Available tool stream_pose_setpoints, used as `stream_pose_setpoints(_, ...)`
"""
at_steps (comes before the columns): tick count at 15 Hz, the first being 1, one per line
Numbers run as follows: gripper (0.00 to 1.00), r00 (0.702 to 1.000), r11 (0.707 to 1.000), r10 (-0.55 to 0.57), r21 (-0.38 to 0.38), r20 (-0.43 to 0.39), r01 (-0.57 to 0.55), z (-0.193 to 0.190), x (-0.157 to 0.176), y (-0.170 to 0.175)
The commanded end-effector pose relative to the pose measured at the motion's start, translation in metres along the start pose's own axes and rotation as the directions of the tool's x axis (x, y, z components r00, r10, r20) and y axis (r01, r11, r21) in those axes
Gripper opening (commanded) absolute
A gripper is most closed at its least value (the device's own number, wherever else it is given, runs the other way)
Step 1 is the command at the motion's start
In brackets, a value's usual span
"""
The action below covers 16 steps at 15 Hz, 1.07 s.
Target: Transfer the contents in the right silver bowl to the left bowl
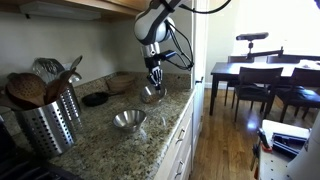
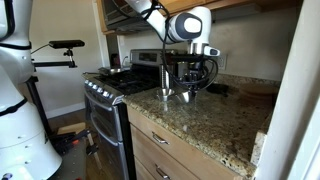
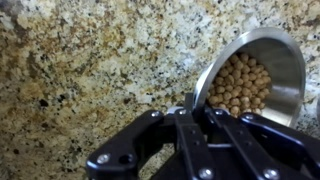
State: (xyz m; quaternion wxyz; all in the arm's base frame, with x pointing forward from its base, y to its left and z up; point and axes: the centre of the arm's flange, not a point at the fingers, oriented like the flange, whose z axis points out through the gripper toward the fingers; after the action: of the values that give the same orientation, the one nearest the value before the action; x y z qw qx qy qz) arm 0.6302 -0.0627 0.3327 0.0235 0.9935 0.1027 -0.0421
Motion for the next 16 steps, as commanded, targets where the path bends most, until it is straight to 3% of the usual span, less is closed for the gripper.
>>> stream_pose_setpoints(1, 0.08, 0.999, 0.999, -0.035, -0.015, 0.013, 0.035, -0.022, -0.011, -0.011)
stream_pose_setpoints(16, 0.08, 0.995, 0.994, -0.097, -0.05, 0.034, 0.099, -0.033, -0.01, -0.046)
